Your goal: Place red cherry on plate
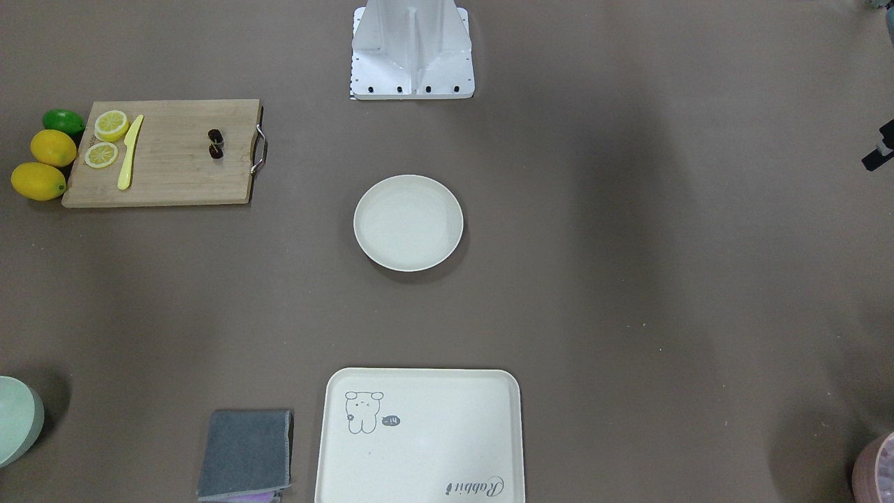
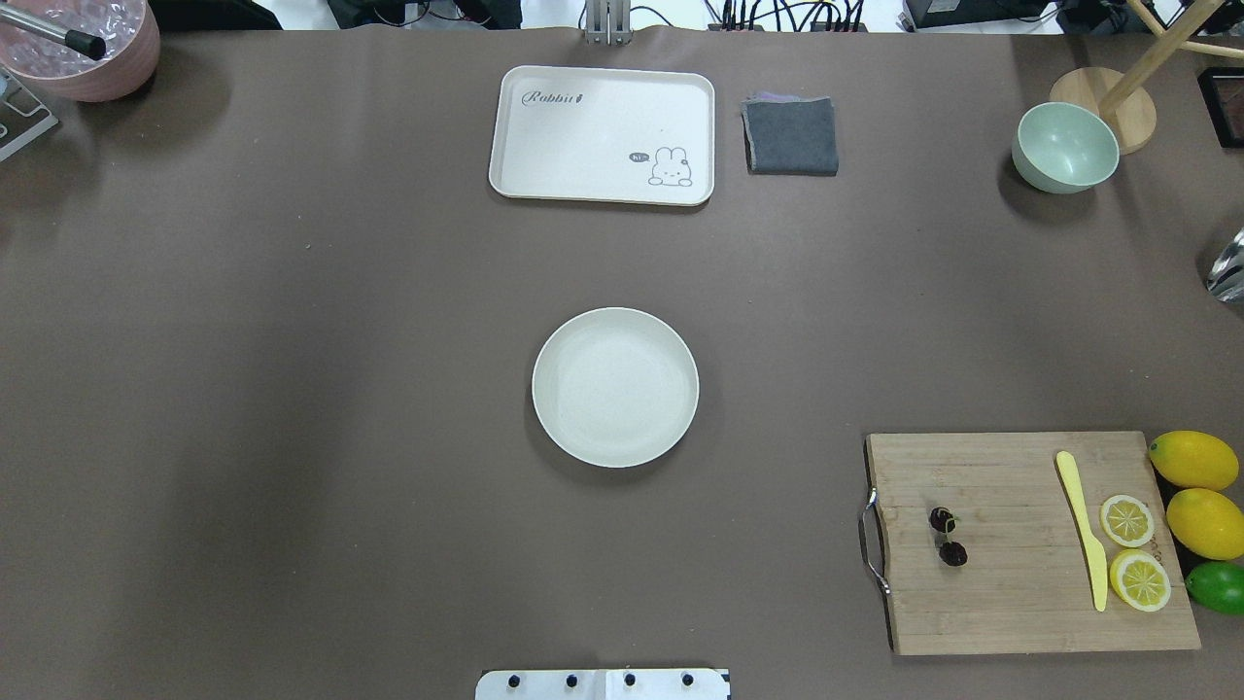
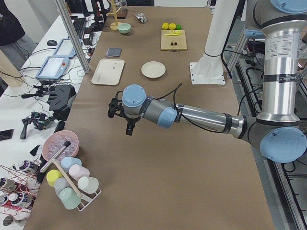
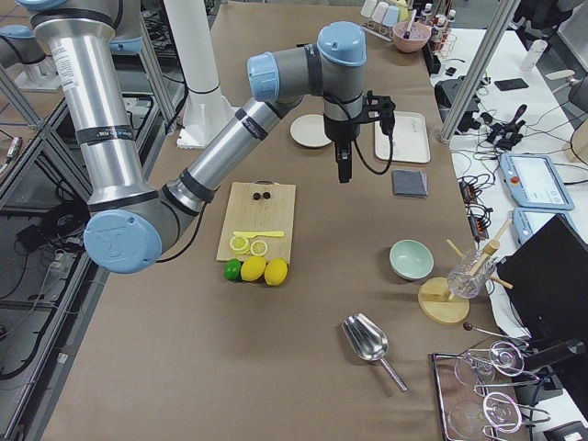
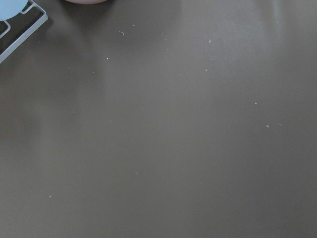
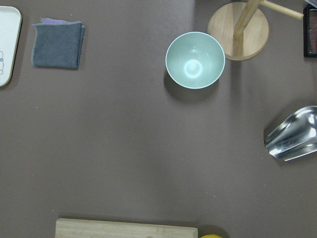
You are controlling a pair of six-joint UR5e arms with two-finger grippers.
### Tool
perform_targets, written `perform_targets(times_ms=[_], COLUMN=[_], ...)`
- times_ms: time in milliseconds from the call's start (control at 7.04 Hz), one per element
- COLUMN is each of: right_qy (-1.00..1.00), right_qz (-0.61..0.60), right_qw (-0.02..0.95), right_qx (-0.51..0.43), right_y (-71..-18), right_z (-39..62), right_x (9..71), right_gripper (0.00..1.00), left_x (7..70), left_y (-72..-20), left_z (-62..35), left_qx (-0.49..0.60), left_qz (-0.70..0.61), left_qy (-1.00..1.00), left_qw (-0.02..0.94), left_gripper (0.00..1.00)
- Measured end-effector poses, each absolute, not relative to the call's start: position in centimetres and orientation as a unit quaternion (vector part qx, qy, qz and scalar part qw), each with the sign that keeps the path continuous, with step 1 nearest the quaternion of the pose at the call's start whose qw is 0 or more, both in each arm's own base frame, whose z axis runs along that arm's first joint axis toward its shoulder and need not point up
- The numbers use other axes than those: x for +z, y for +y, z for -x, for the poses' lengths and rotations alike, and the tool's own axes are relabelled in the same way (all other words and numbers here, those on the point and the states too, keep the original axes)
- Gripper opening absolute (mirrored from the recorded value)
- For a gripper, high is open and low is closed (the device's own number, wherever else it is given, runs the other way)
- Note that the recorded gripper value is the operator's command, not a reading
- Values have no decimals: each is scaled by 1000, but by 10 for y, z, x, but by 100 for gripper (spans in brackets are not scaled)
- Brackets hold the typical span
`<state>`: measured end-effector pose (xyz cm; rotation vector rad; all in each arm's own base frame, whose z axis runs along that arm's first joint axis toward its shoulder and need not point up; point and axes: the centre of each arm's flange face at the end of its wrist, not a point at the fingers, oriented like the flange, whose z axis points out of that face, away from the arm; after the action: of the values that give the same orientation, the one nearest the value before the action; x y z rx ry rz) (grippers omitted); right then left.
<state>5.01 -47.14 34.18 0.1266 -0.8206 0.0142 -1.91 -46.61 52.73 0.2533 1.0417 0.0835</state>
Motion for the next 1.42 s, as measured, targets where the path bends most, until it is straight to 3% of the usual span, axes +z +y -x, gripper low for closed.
perform_targets(times_ms=[426,994,1420], right_qy=[-399,-429,-439], right_qz=[-44,-61,-65], right_qw=[916,898,895], right_qx=[-13,-80,-40], right_y=[-463,-466,-453], right_z=[-43,9,122], right_x=[380,494,478], right_gripper=[100,99,99], left_x=[549,555,554], left_y=[-443,-430,-431], left_z=[32,27,26], left_qx=[84,89,88], left_qz=[-142,-129,-128], left_qy=[490,510,511], left_qw=[856,846,845], left_gripper=[98,98,98])
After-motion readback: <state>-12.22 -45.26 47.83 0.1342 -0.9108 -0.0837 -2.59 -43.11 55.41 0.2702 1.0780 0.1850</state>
